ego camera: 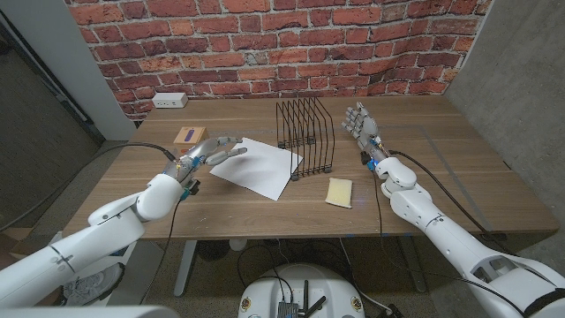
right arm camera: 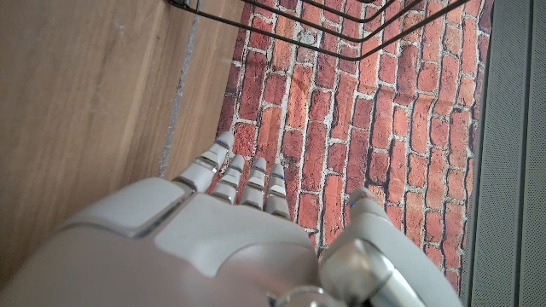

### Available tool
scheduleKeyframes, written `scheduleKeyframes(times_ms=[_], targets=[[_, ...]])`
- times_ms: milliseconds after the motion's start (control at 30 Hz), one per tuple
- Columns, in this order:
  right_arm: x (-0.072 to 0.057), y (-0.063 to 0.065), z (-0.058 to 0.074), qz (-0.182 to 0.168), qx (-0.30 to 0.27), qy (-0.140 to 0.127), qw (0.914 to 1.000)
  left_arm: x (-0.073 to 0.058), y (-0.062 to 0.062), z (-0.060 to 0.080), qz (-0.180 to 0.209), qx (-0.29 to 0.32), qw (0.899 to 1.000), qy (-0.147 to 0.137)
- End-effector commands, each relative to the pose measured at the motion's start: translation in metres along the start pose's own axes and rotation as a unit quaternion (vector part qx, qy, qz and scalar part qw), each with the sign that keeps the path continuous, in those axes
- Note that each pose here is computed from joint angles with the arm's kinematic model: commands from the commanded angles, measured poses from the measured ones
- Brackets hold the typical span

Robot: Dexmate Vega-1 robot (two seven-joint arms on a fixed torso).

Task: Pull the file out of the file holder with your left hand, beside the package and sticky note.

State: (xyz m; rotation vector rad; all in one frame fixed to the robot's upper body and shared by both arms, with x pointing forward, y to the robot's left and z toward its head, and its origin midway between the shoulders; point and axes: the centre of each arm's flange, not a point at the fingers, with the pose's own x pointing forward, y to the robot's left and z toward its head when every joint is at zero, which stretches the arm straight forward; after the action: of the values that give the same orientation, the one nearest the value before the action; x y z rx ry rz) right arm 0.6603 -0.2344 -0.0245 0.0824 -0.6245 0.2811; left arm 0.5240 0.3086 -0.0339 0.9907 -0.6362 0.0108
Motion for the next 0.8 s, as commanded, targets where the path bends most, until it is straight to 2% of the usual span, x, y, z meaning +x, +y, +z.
scheduleKeyframes(times_ms=[33,333,800], targets=[[-0.002,0.003,0.003,0.003,-0.01,-0.007,0.9999,0.017,0.002,-0.013,0.043,-0.087,0.995,-0.001],[-0.004,0.003,0.006,0.001,-0.019,-0.012,0.9997,0.033,-0.007,-0.017,0.05,-0.126,0.991,-0.008],[-0.005,-0.001,0.007,-0.005,-0.032,-0.014,0.9994,0.057,-0.015,-0.03,0.074,-0.198,0.977,-0.008]])
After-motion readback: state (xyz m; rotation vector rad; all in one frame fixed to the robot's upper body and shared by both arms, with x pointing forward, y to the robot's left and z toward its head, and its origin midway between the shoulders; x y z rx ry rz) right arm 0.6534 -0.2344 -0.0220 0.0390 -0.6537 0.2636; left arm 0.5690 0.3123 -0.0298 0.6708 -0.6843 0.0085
